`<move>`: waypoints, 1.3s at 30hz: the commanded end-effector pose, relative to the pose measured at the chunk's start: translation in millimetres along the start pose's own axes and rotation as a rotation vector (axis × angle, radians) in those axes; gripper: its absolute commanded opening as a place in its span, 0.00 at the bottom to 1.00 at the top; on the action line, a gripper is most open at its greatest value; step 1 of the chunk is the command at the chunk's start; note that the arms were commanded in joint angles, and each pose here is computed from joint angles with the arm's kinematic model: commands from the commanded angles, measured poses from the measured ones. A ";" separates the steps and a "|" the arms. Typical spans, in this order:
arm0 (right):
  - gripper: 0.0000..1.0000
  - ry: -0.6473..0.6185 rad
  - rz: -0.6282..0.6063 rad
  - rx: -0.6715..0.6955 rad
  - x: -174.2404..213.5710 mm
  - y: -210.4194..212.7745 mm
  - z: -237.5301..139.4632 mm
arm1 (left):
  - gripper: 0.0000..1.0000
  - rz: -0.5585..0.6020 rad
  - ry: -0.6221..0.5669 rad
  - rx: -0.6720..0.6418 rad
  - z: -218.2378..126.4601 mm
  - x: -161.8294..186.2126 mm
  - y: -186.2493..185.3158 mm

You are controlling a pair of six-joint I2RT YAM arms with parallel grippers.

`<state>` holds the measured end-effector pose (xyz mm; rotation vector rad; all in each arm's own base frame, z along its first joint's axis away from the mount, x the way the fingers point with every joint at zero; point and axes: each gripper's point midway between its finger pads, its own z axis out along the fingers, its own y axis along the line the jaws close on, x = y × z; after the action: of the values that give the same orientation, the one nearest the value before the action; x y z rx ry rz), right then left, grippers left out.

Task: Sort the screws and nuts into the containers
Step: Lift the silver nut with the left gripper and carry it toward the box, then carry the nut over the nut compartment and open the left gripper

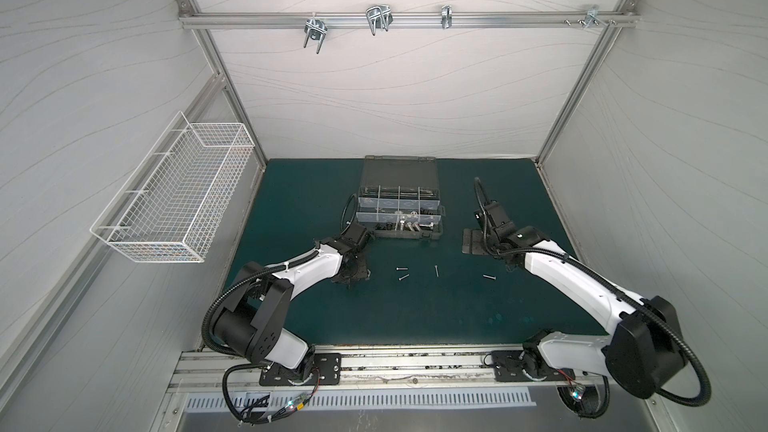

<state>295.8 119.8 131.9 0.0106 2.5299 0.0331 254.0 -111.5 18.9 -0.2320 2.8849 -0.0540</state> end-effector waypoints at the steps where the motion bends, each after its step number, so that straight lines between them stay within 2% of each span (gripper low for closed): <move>1: 0.99 -0.019 0.002 0.014 -7.8 -3.1 -4.5 | 0.11 0.001 -0.008 0.003 -8.1 -6.5 -3.6; 9: 0.99 -0.026 0.007 0.011 -6.5 -4.8 -6.5 | 0.11 -0.010 -0.178 0.128 -50.3 -56.2 -38.6; 13: 0.99 -0.028 0.014 0.003 -6.0 -3.3 -5.2 | 0.11 0.008 -0.262 0.222 -66.7 -88.7 -72.6; 17: 0.99 -0.022 0.020 -0.012 -6.2 0.1 -4.9 | 0.10 0.074 -0.322 0.279 -79.0 -116.5 -113.1; 25: 0.99 -0.028 0.015 0.003 -6.7 -2.2 -1.4 | 0.10 0.143 -0.353 0.368 -82.0 -153.1 -169.5; 33: 0.99 0.010 0.051 -0.068 -4.9 17.1 15.6 | 0.10 0.170 -0.321 0.396 -77.2 -167.6 -192.7; 39: 0.99 0.033 0.007 -0.054 -7.5 19.8 22.0 | 0.10 0.196 -0.341 0.430 -79.0 -175.3 -204.4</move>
<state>305.9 135.8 108.0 0.0011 2.5854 0.0824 417.7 -270.2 133.2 0.0709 2.5256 -0.4918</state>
